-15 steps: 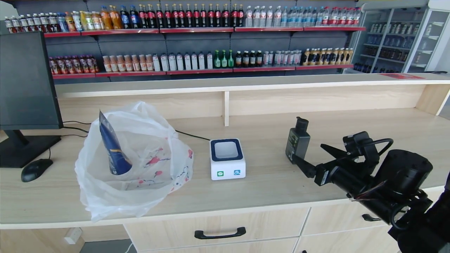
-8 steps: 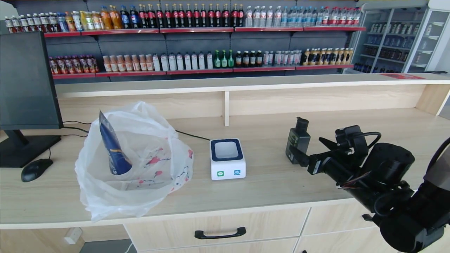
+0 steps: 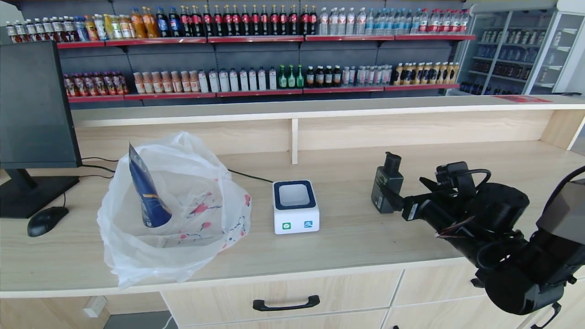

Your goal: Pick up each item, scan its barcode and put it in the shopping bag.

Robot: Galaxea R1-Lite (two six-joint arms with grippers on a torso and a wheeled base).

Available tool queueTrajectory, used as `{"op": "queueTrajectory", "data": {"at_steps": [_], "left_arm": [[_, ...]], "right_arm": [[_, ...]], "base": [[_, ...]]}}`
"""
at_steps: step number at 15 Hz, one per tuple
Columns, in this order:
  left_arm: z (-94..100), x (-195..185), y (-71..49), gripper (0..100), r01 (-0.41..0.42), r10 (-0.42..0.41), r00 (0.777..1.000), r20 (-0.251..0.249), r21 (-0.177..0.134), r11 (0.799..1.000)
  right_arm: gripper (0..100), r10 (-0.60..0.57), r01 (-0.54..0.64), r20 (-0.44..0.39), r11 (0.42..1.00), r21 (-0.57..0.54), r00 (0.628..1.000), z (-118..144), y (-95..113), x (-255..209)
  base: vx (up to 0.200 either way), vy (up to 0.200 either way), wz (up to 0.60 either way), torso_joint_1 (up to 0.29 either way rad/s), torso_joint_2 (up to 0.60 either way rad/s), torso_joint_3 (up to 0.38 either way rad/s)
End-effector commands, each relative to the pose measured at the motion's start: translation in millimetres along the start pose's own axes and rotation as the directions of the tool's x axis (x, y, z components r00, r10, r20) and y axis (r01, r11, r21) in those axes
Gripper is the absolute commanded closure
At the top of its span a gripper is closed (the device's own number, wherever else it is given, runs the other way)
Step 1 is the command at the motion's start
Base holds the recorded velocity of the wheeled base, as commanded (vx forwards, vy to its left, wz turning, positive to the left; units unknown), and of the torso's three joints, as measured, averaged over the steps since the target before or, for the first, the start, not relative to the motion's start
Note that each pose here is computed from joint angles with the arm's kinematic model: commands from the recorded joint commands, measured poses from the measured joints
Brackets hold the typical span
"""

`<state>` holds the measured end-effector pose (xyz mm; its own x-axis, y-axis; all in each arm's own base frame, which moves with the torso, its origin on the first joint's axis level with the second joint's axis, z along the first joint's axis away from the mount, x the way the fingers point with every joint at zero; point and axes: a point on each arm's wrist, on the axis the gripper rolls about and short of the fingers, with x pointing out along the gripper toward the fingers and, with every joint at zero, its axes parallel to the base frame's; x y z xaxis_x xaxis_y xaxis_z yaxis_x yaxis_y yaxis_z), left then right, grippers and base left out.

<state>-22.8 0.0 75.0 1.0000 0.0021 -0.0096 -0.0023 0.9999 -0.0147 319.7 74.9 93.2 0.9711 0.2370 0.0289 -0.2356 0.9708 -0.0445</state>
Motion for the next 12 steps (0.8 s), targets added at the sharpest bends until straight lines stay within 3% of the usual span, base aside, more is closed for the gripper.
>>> {"op": "queueTrajectory", "data": {"at_steps": [1, 10, 12], "left_arm": [[-0.2, 0, 0.0, 0, -0.001, 0.001, 1.0, -0.001, -0.001, 1.0], [-0.2, 0, 0.0, 0, -0.001, 0.001, 1.0, -0.001, 0.002, 1.0], [-0.2, 0, 0.0, 0, -0.001, 0.001, 1.0, -0.001, 0.002, 1.0]], "right_arm": [[0, -0.001, 0.001, -0.009, 1.0, 0.0, 1.0, -4, -1, 2], [0, -0.004, 0.004, -0.012, 1.0, -0.002, 1.0, -27, -1, 33], [0, -0.004, 0.004, 0.025, 1.0, -0.001, 1.0, -26, -1, 47]], "base": [[0.0, 0.0, 0.0, 0.0, 0.0, 0.0], [0.0, 0.0, 0.0, 0.0, 0.0, 0.0], [0.0, 0.0, 0.0, 0.0, 0.0, 0.0]]}}
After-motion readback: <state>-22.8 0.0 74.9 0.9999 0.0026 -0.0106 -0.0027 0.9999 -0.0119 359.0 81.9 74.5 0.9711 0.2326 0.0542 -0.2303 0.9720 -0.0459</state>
